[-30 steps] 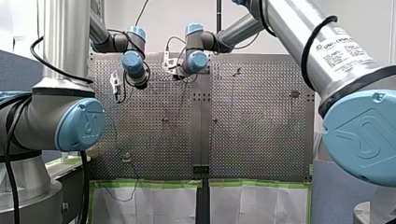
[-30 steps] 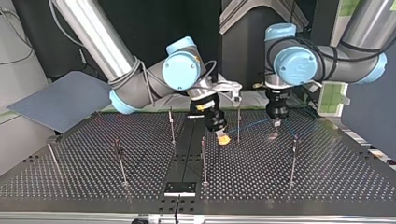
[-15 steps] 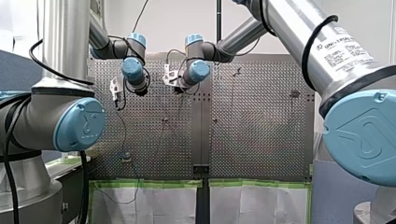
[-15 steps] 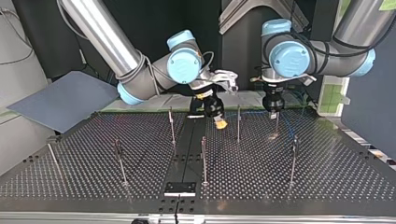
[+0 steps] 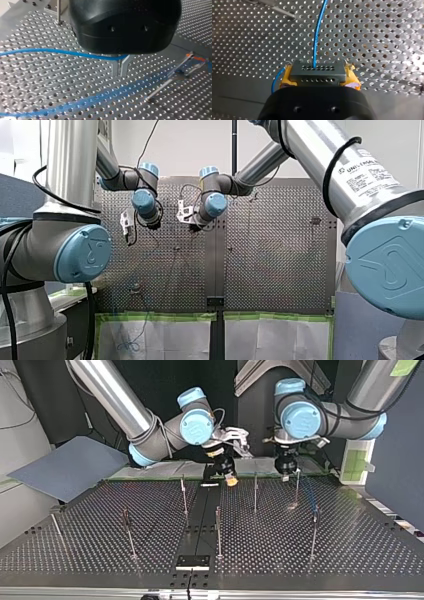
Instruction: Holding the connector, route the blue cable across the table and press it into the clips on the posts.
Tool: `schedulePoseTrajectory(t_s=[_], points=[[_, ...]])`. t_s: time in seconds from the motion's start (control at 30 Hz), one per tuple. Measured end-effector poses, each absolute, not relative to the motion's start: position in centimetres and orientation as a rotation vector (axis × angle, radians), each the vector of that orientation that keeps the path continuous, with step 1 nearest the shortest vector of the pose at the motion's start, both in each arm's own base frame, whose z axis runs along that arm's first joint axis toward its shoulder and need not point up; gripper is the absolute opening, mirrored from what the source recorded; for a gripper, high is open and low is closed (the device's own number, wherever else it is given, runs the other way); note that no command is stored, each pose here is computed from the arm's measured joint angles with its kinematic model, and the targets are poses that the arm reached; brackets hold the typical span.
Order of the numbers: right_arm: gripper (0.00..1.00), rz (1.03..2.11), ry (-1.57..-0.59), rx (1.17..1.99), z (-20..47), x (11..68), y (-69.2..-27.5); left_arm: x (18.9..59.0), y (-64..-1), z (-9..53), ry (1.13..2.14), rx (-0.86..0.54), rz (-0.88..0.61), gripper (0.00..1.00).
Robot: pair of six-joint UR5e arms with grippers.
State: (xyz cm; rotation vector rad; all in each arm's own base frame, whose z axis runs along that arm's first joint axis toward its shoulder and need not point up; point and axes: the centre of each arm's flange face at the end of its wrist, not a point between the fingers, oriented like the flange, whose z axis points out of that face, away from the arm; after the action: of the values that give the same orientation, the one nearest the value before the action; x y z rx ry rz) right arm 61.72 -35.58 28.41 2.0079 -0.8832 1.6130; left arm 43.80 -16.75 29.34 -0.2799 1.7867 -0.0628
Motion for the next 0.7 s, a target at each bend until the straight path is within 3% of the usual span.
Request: schedulePoseTrajectory(t_s=[0.7], points=[[0.00, 1.572, -0.898, 2.043, 26.0, 60.9, -34.7, 41.5, -18.3, 22.5, 1.849, -0.263, -0.066, 0.00]])
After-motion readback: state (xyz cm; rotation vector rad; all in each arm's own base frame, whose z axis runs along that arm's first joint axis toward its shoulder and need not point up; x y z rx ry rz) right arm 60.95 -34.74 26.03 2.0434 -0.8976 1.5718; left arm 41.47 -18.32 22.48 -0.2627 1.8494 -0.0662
